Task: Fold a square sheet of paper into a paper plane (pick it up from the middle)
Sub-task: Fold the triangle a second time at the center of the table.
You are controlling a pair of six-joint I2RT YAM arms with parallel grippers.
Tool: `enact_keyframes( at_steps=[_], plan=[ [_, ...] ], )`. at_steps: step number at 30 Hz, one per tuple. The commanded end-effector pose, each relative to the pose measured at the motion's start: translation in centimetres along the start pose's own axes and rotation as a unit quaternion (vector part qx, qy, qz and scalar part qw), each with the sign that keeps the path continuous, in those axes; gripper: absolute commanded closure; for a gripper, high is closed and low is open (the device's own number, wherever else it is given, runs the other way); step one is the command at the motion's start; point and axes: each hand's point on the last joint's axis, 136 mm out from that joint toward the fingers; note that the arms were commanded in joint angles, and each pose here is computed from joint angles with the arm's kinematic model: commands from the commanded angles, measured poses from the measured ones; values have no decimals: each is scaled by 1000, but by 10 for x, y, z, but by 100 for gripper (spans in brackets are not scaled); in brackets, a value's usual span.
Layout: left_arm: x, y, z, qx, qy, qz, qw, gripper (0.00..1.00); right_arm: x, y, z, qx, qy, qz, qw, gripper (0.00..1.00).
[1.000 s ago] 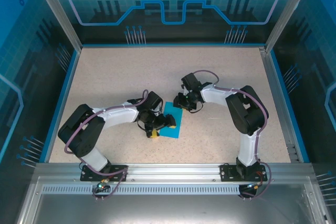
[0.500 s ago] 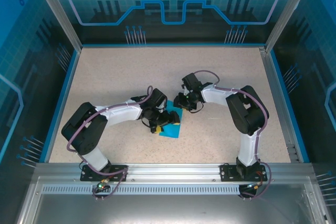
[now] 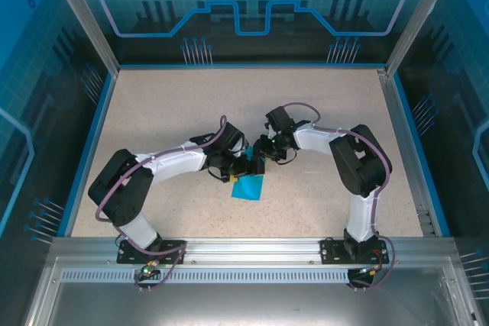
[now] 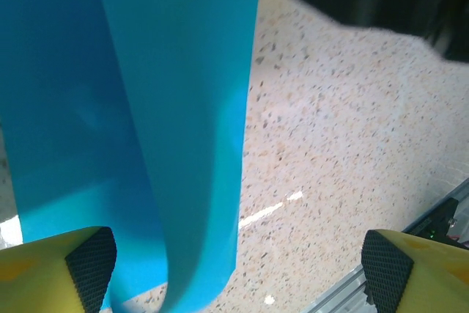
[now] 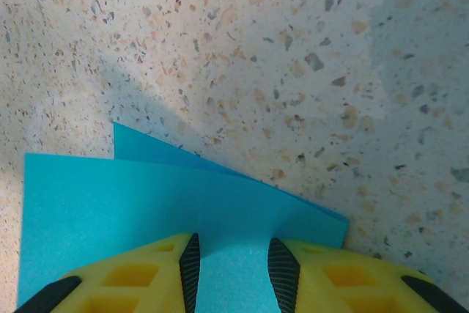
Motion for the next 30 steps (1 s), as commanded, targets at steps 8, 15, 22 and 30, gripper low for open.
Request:
enact_keyframes(
  at_steps=[8,15,22,30],
  plan=[
    [-3,-3,0,-33,9,-11,999,12,-31,-75,-26,-112,47,-47,992,63],
    [-35,6,6,-47,34,24,998,20,-31,-77,-27,-113,48,-48,991,63],
    [-43,-6,21,-81,31,20,996,33,-32,-79,-28,-116,50,-50,991,63],
    [-24,-38,27,-134,13,-5,991,34,-33,-79,-28,-115,52,-51,991,63]
  ],
)
Point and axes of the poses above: each hand's point on the last joint's axis, 136 mm out from that joint toward the fingers, its own z axis back along the fingers, its own y axis along the line the jaws close on, x = y × z, and after that the axes turned 3 degrees about -z, right-handed
